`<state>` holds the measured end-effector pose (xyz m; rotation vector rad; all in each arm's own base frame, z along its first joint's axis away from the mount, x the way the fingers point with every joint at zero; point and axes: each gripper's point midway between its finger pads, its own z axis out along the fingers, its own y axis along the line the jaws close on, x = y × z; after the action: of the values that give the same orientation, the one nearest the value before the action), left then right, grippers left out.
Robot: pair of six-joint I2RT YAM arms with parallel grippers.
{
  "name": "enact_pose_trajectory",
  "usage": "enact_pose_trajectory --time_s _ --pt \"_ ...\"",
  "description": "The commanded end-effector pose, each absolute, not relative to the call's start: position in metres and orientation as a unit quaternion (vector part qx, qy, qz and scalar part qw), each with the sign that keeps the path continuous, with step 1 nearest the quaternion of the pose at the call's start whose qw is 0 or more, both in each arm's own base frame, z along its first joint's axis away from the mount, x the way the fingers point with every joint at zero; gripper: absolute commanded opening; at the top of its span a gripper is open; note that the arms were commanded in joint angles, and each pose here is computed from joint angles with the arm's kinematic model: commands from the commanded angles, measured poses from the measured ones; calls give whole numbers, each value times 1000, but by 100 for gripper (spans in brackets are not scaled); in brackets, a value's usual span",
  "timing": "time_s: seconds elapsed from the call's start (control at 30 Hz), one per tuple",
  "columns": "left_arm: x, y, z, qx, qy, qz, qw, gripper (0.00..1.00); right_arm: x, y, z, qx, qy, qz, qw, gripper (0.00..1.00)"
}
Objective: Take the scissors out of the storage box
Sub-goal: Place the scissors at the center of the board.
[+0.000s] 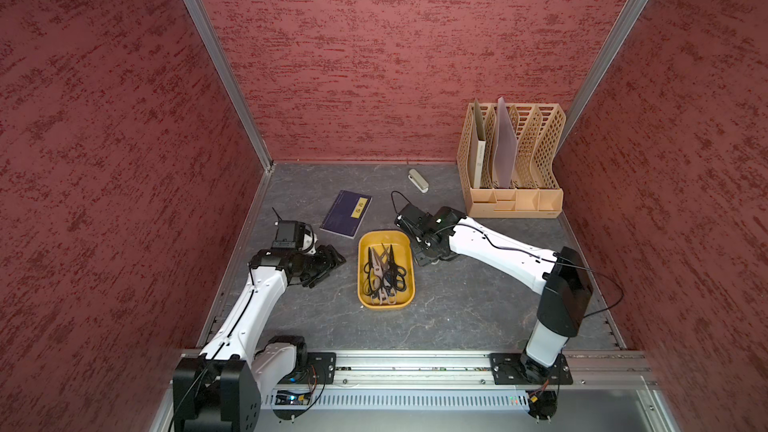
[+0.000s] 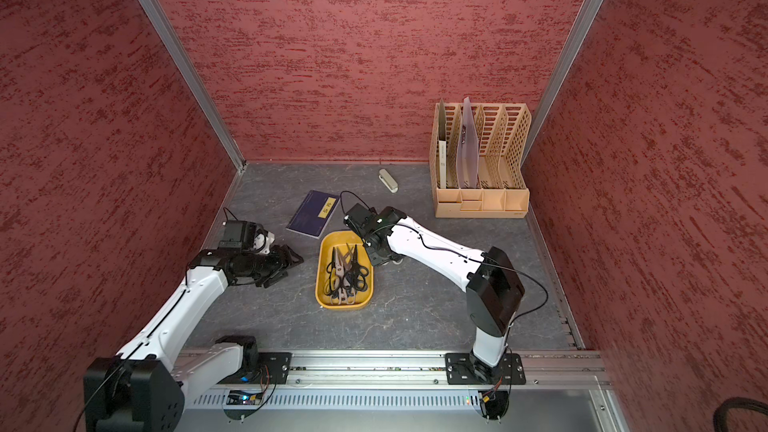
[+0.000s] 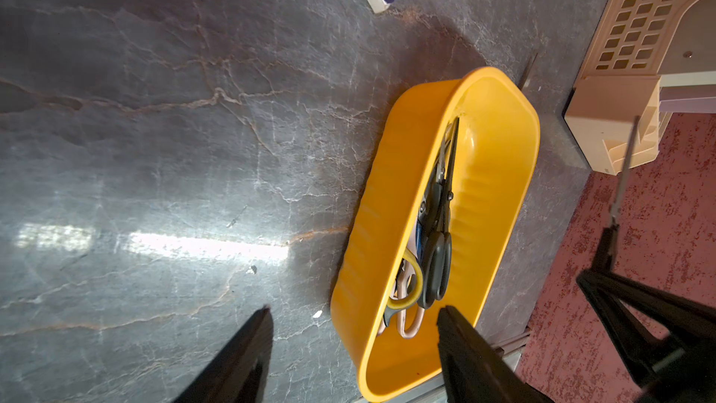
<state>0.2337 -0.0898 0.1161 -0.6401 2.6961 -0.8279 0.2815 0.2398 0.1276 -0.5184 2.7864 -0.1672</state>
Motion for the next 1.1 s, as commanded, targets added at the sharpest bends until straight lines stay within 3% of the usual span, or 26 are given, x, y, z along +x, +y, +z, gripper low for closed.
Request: enact_pose_trajectory --time_s 0.0,0.4,0.8,1.07 --pt "235 -95 127 -216 925 -283 135 71 302 230 121 -167 971 -45 167 0" --pt "220 -93 128 -227 929 -257 139 71 334 199 56 -119 983 -43 134 0" --pt "206 -86 125 -241 928 -246 143 71 333 196 15 -111 988 -42 95 0" --pt "207 -86 127 -240 928 -246 145 71 323 193 17 -94 991 -33 91 19"
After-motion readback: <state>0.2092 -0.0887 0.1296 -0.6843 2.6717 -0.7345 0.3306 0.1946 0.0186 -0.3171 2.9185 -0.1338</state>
